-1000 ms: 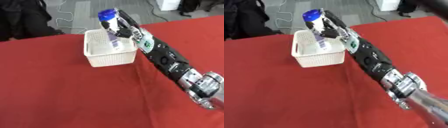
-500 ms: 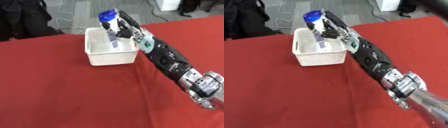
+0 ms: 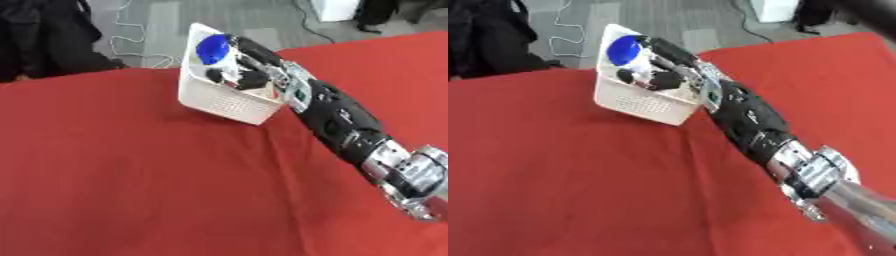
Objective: Pick up objects on the table and place them in the box.
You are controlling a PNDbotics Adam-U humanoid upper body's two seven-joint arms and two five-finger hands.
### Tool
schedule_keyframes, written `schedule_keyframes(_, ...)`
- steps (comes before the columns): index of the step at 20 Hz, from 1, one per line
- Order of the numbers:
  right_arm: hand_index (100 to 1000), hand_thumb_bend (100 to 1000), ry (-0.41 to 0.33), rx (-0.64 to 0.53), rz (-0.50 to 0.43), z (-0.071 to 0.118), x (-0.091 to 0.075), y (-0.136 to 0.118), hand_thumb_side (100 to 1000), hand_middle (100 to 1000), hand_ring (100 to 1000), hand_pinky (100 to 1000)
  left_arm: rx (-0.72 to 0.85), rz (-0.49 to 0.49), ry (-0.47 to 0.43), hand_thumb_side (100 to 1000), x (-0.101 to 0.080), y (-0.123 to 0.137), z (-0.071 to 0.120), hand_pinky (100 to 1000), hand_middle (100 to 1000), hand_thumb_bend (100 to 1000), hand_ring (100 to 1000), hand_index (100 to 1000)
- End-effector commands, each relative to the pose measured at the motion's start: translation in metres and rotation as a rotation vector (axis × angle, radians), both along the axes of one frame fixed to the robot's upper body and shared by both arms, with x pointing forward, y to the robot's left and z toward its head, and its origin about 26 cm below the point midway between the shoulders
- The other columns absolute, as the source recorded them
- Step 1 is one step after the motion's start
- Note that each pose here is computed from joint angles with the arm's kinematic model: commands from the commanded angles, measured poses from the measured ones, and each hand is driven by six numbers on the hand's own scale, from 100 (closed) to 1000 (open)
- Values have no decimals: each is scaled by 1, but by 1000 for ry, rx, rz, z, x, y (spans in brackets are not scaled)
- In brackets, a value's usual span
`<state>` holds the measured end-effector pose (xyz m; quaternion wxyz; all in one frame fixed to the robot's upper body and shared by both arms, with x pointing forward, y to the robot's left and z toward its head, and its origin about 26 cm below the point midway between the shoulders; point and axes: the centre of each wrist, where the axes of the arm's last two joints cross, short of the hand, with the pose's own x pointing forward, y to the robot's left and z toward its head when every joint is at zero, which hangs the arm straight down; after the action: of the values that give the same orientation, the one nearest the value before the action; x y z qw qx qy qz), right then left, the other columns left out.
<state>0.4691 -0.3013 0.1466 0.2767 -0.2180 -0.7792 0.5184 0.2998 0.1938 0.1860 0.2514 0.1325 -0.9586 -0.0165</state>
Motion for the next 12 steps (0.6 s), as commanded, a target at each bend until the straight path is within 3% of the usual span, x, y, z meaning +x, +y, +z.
schedule_keyframes(1, 864, 461, -21, -2, -1, 15, -1, -4, 1000, 823, 838, 850, 8, 7, -24, 1000, -2, 3, 6, 684, 739, 479, 666, 840)
schedule_keyframes(6, 877, 455, -18, 68, 25, 39, -6, 6, 1000, 800, 828, 812, 13, 15, -12, 1000, -3, 5, 3, 682, 738, 477, 664, 841)
schedule_keyframes(12, 934, 439, 96, 315, 106, 79, -25, 7, 1000, 790, 824, 777, 22, 22, -1, 1000, -4, 7, 1, 682, 738, 479, 665, 841)
